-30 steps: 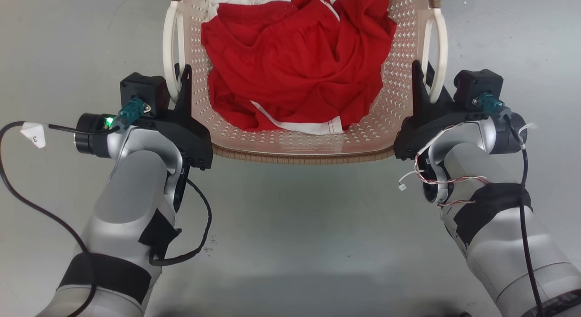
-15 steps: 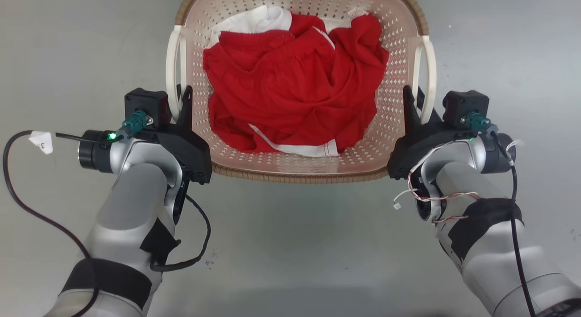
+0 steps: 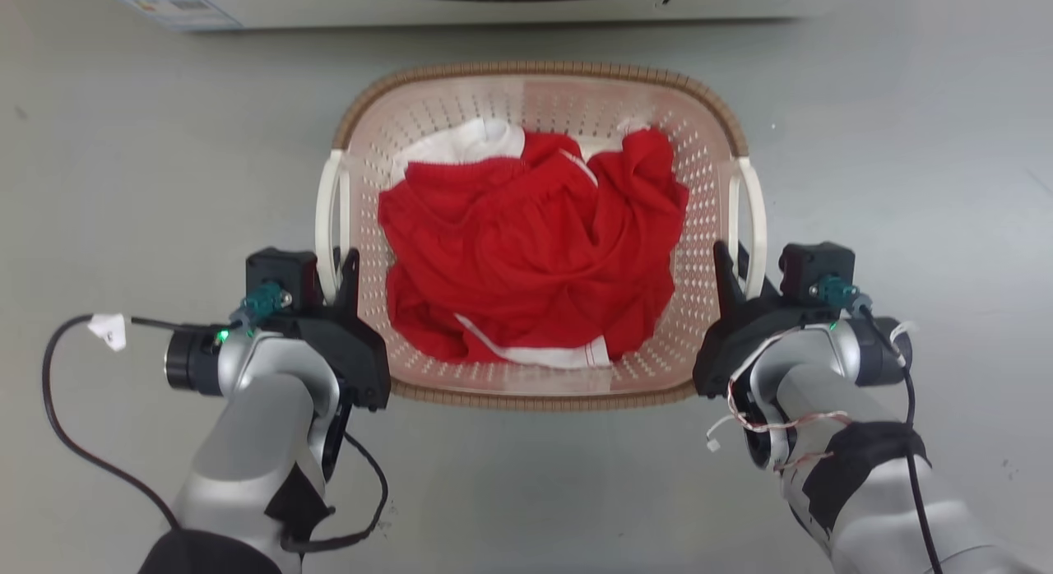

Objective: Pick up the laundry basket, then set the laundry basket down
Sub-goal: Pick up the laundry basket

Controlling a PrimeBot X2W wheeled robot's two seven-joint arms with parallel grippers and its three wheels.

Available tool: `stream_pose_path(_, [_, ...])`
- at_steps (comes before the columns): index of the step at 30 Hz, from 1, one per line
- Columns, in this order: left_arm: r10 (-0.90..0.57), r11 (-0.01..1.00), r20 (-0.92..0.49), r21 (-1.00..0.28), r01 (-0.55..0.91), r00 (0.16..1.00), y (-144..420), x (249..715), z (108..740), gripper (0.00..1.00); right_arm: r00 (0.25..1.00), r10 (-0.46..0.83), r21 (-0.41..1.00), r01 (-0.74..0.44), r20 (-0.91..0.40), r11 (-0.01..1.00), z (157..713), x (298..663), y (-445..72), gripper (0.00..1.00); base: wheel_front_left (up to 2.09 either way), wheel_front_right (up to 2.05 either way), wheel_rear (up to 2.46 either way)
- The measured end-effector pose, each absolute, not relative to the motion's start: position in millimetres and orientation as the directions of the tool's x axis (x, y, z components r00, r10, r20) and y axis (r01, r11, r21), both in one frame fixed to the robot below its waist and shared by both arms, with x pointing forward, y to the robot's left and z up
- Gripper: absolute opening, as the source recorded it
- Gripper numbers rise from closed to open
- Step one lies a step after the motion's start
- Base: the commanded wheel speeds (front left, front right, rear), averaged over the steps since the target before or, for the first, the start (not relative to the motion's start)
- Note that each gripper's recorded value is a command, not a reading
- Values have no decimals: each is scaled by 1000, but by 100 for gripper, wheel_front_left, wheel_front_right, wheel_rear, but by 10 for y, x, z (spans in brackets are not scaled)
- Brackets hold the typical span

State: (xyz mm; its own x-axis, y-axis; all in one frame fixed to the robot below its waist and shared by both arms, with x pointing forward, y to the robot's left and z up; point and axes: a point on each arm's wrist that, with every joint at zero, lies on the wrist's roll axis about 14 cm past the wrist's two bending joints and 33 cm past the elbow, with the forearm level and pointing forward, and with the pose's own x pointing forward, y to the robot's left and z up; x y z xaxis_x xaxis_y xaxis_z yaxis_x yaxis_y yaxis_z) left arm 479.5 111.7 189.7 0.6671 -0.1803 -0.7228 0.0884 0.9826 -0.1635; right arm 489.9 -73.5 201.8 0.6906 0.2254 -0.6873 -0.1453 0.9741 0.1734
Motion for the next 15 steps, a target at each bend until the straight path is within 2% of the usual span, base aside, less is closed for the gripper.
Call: stream_pose_path(15, [-168,982,-739,-180,48,652,1133,4242,2284,0,659,240,176,-163,-713,971,2421,4362,-712,0,0,0,0])
